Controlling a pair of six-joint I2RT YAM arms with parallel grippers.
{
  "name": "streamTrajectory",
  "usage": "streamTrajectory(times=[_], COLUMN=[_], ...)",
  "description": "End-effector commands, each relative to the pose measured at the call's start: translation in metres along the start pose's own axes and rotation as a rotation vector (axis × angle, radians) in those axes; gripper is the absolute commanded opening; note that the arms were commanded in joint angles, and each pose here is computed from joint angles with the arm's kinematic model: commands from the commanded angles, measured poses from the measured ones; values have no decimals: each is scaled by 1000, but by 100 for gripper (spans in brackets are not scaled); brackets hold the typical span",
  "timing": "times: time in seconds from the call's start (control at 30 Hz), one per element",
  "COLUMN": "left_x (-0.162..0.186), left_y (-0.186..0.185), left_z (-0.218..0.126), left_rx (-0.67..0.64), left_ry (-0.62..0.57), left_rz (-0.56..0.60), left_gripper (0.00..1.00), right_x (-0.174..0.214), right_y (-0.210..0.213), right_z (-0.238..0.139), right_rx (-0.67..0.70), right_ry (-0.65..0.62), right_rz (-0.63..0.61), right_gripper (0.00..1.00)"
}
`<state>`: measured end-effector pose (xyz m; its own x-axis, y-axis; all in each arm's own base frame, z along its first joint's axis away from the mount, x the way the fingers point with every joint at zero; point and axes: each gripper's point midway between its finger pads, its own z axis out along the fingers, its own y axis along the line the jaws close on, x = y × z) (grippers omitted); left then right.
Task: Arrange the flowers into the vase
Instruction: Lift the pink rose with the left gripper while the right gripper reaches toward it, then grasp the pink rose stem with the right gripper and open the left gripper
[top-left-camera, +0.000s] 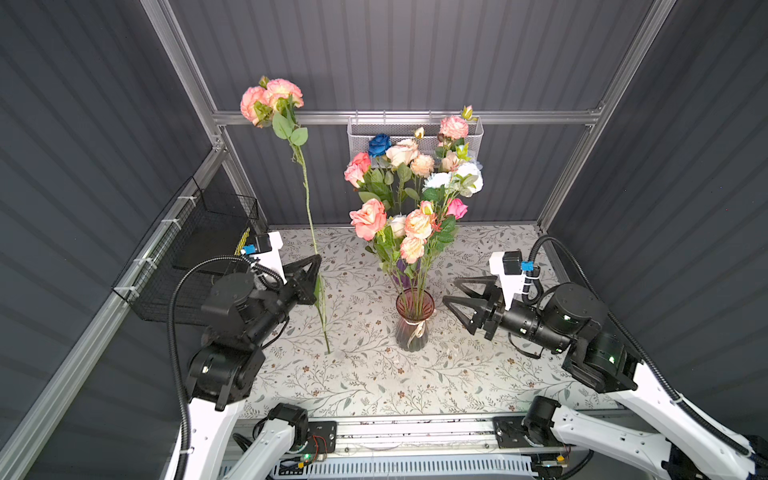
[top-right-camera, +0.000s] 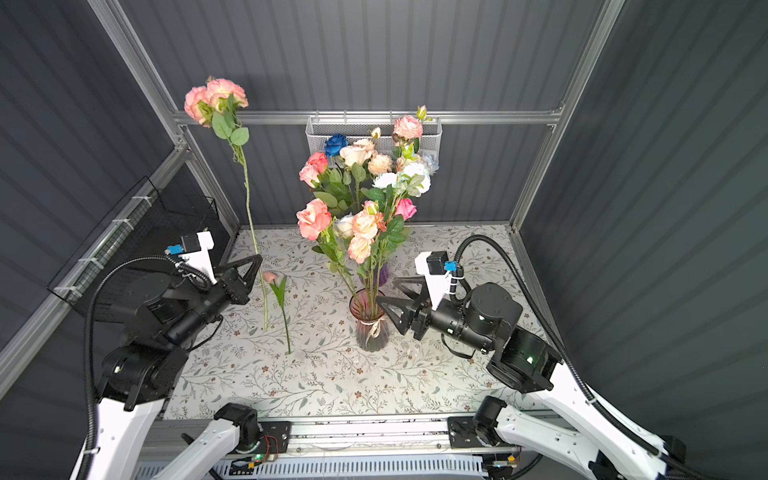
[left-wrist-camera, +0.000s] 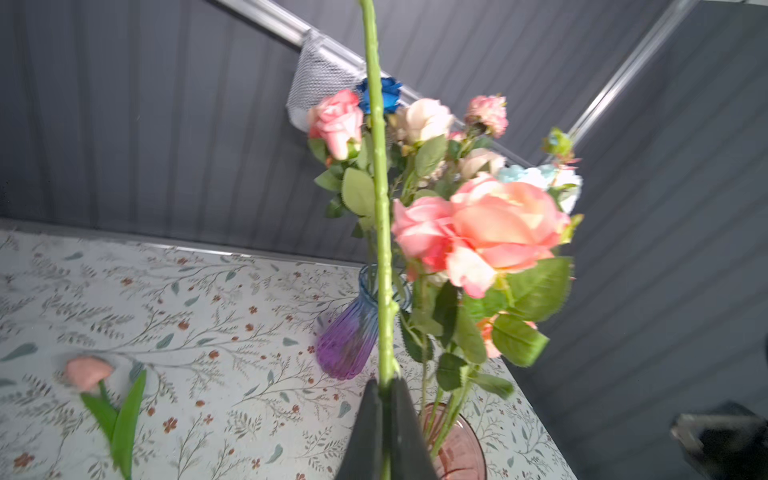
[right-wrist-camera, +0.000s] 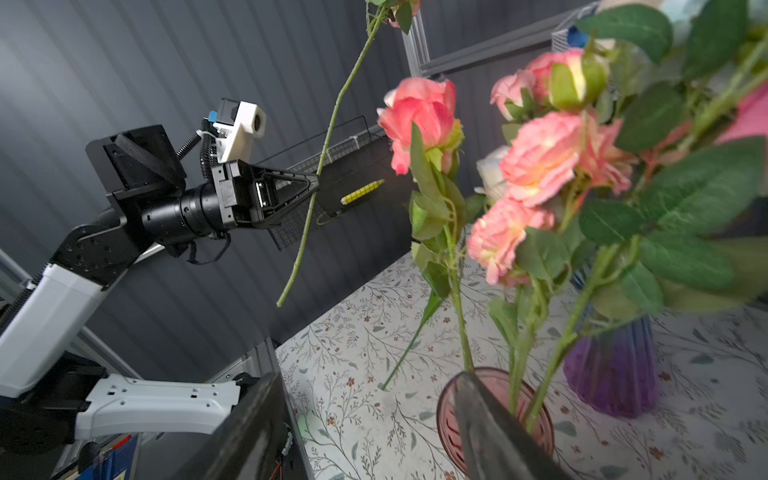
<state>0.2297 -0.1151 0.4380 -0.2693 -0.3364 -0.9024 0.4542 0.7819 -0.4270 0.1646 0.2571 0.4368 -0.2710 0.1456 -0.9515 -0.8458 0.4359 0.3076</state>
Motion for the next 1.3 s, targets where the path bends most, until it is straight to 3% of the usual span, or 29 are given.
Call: streamTrajectory(times=[0.0, 0.23, 0.43, 0.73, 0.83, 0.97, 1.1, 1.2, 1.27], left_x=[-11, -5, 4, 20, 27, 29, 29, 29, 29], left_y=[-47, -88, -103, -117, -113, -104, -95, -87, -86], left_z=[-19, -50, -59, -67, -63, -57, -49, -42, -39], left_rx=[227, 463, 567, 698, 689, 630, 574, 532, 529], left_ry=[-39, -65, -37, 39, 69, 70, 69, 75, 75], left_rz=[119, 215, 228, 236, 228, 215, 194, 161, 148], left_gripper=[0, 0, 0, 0, 0, 0, 1, 51, 55], right_x=[-34, -69, -91, -119, -121, -122, -119, -112, -106], right_y=[38, 83, 98, 111, 111, 108, 100, 92, 88], right_z=[7, 54, 97, 126, 130, 126, 115, 104, 95], right_rx=[-176, -377, -439, -510, -512, -484, -438, -390, -366], right_ry=[-29, 69, 101, 77, 78, 62, 28, 18, 19], right_rz=[-41, -69, -62, -36, -26, -28, -35, -34, -37], right_gripper=[70, 74, 75, 74, 61, 27, 7, 0, 0])
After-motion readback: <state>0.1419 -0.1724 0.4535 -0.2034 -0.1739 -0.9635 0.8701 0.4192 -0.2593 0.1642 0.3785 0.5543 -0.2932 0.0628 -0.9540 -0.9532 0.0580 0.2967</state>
